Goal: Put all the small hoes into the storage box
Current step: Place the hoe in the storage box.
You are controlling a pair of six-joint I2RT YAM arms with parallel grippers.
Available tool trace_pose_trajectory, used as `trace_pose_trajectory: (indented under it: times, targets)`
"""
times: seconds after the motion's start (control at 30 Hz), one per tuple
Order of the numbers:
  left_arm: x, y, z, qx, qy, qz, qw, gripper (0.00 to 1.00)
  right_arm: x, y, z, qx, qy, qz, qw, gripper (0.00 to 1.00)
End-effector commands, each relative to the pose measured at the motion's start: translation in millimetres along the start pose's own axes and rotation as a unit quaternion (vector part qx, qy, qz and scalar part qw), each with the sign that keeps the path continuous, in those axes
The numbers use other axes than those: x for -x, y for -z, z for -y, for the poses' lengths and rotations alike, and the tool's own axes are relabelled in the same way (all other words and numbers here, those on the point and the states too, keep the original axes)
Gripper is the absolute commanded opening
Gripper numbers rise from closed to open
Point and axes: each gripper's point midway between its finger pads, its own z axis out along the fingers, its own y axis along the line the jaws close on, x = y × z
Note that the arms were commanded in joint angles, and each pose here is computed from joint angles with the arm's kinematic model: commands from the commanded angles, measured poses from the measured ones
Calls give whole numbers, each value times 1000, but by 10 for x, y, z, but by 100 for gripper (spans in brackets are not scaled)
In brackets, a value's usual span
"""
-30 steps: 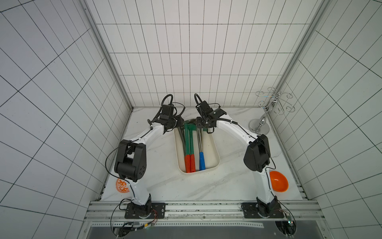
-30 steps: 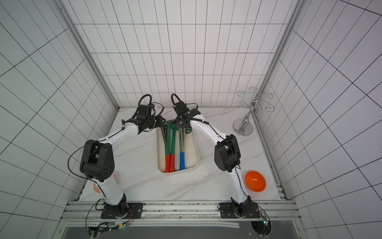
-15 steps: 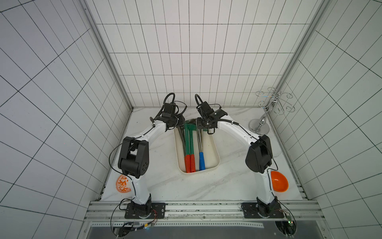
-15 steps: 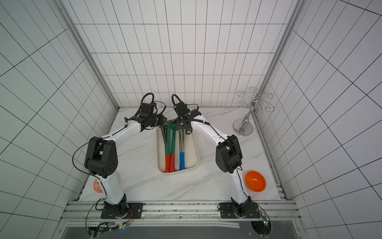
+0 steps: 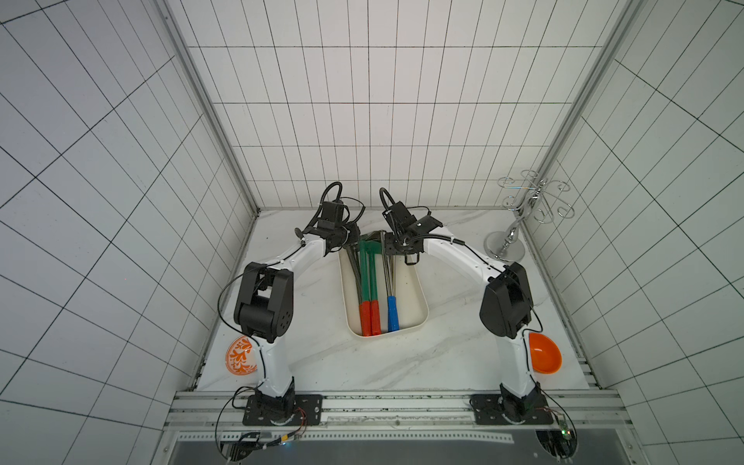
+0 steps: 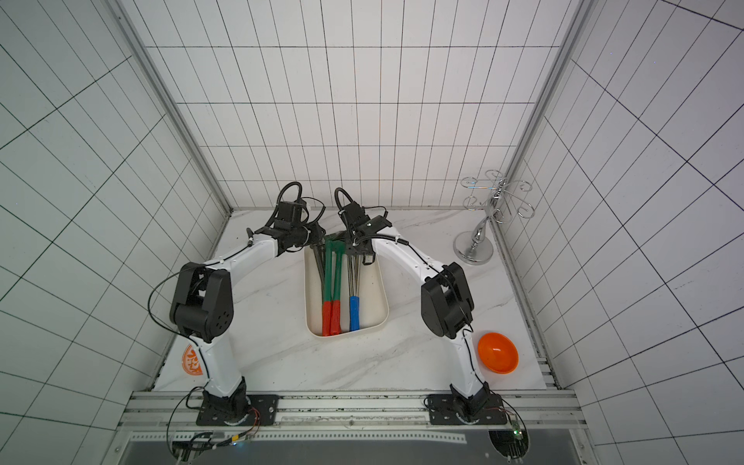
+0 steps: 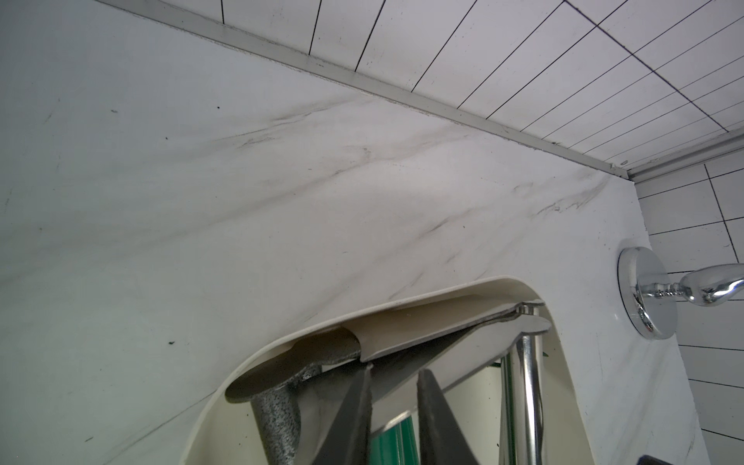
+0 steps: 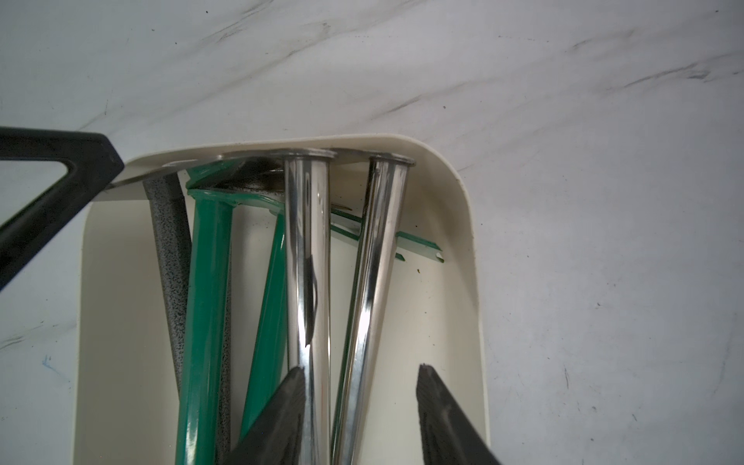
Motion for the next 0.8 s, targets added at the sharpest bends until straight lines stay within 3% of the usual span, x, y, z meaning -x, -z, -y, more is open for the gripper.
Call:
trace_pose_trajectory:
  times: [0.0, 0.3, 0.77]
  targets:
    - [-259, -140, -85, 12, 9, -37, 999, 24, -73, 54, 21, 1, -2, -2, 1000, 47]
    - [-397, -219, -133, 19, 8, -54, 998, 23, -189, -238, -156, 22, 16, -30, 999, 48]
    - [-467, -248, -197, 26, 7, -61, 998, 23, -363, -632, -94, -12, 35, -56, 998, 50]
